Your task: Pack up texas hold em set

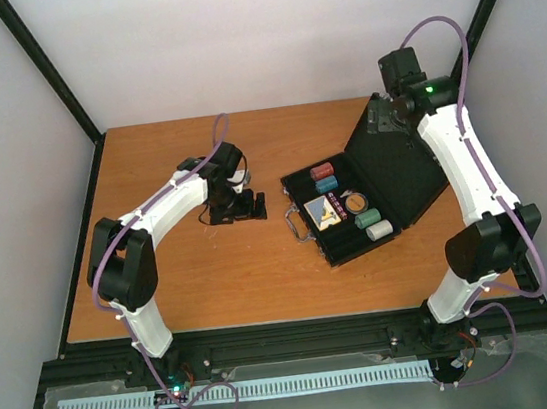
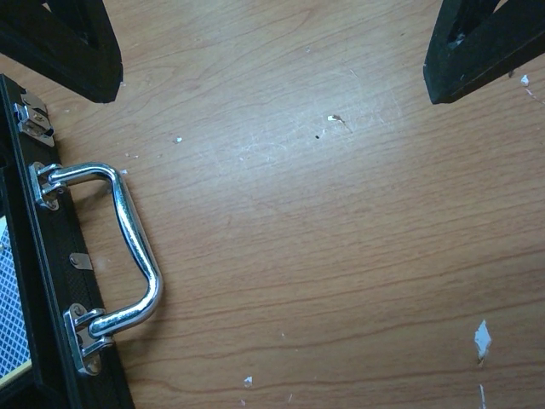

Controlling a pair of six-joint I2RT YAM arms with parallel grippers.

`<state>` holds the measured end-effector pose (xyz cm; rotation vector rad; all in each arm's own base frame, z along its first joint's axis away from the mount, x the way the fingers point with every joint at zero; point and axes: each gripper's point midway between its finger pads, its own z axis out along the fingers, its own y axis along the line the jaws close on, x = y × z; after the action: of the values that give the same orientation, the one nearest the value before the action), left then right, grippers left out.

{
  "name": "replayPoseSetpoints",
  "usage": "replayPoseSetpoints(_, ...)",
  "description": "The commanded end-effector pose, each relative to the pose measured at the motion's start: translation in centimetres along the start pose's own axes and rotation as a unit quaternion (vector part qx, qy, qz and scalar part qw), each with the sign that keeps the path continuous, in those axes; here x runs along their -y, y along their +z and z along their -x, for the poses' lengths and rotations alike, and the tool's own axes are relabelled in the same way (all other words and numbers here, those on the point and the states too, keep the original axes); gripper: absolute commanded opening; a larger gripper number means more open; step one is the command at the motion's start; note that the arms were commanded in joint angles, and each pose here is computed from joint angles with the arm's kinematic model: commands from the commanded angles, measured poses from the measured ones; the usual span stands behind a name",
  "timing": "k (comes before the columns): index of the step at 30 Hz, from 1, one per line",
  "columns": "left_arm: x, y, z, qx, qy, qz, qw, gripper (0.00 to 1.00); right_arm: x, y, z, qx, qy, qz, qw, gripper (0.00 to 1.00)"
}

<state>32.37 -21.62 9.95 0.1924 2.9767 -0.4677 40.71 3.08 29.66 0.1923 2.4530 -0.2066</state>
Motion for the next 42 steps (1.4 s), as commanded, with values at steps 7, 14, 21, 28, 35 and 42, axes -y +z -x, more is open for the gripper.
replayPoseSetpoints(7, -0.2, 0.2, 0.2, 0.0, 0.006, -0.007, 1.0, 1.0, 4.0, 4.6, -2.2, -0.051, -0.008, -0.031, 0.998, 1.0)
replayPoseSetpoints(14, -0.3, 0.3, 0.3, -0.001, 0.007, -0.003, 1.0, 1.0, 2.3, 5.9, -3.5, -0.075, -0.019, 0.029, 0.997, 1.0)
replayPoseSetpoints(21, -0.4, 0.5, 0.6, -0.004, 0.006, -0.003, 1.0, 1.0, -0.8, 5.3, -5.5, -0.106, -0.018, 0.122, 0.987, 0.99)
replayPoseSetpoints(28, -0.3, 0.6, 0.7, -0.005, 0.005, -0.003, 1.0, 1.0, -3.3, 2.2, -6.5, -0.11, 0.012, 0.213, 0.971, 0.96)
replayPoseSetpoints(35, -0.3, 0.8, 0.7, -0.008, 0.003, -0.004, 1.0, 1.0, -7.3, -1.8, -9.0, -0.133, 0.016, 0.289, 0.948, 0.96)
replayPoseSetpoints(42, -0.2, 1.1, 0.6, -0.012, 0.002, -0.006, 1.0, 1.0, -13.8, -4.8, -12.9, -0.164, -0.009, 0.358, 0.919, 0.96)
